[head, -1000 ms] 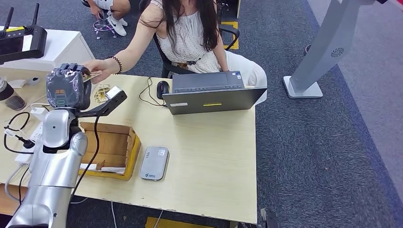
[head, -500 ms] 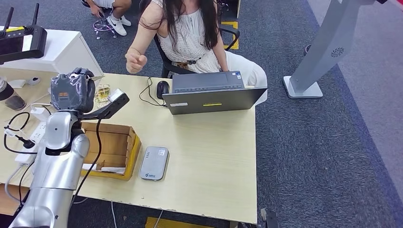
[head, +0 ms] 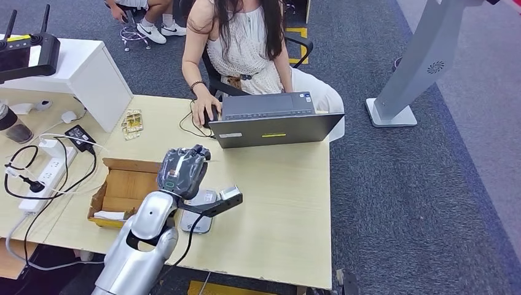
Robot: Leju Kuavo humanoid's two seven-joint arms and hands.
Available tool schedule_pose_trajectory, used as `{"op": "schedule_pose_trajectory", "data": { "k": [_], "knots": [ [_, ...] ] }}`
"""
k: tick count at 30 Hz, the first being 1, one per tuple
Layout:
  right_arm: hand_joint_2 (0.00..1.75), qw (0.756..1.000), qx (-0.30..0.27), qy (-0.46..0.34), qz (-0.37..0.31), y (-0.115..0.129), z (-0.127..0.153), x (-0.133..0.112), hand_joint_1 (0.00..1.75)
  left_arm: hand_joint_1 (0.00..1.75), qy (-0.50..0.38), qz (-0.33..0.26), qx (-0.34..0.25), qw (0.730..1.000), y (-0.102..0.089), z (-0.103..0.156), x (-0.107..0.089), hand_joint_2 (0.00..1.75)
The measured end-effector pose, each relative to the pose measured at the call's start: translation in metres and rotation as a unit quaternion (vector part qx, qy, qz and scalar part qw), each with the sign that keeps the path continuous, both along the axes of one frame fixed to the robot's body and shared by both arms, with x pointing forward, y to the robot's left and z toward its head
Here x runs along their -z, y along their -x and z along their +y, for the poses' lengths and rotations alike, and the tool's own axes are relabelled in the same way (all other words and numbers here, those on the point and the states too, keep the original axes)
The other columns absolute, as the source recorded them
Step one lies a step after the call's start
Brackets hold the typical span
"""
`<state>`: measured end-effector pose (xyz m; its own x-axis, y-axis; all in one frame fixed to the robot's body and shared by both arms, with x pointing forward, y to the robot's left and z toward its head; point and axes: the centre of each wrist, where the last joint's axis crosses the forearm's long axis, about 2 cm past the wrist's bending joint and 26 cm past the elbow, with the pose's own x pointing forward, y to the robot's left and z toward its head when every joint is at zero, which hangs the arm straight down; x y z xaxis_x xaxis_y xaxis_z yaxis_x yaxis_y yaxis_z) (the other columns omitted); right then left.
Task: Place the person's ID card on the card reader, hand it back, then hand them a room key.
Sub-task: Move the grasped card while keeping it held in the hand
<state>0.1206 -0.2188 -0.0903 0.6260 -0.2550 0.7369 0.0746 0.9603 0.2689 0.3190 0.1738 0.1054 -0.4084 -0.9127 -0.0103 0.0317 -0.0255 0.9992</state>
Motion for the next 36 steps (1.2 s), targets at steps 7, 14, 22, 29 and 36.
{"op": "schedule_pose_trajectory", "data": {
  "k": [7,14,22,29,36],
  "knots": [
    [1.75,1.000,0.004,-0.001,0.002,0.000,0.000,0.000,0.00,1.75,-0.024,0.048,0.016,0.998,0.022,-0.018,0.016,1.75],
    [1.75,1.000,0.014,0.002,0.006,0.003,0.003,0.000,0.00,1.75,-0.053,0.083,-0.055,0.994,0.042,-0.022,0.035,1.75],
    [1.75,1.000,0.024,0.003,0.010,0.011,0.005,0.002,0.00,1.75,-0.067,0.113,-0.086,0.988,0.071,-0.027,0.055,1.75],
    [1.75,1.000,0.027,0.002,0.012,0.013,0.006,0.002,0.00,1.75,-0.070,0.133,-0.079,0.985,0.085,-0.025,0.065,1.75],
    [1.75,1.000,0.021,0.003,0.017,0.012,0.006,0.002,0.00,1.75,-0.073,0.155,-0.084,0.982,0.089,-0.016,0.071,1.75]
  ]
}}
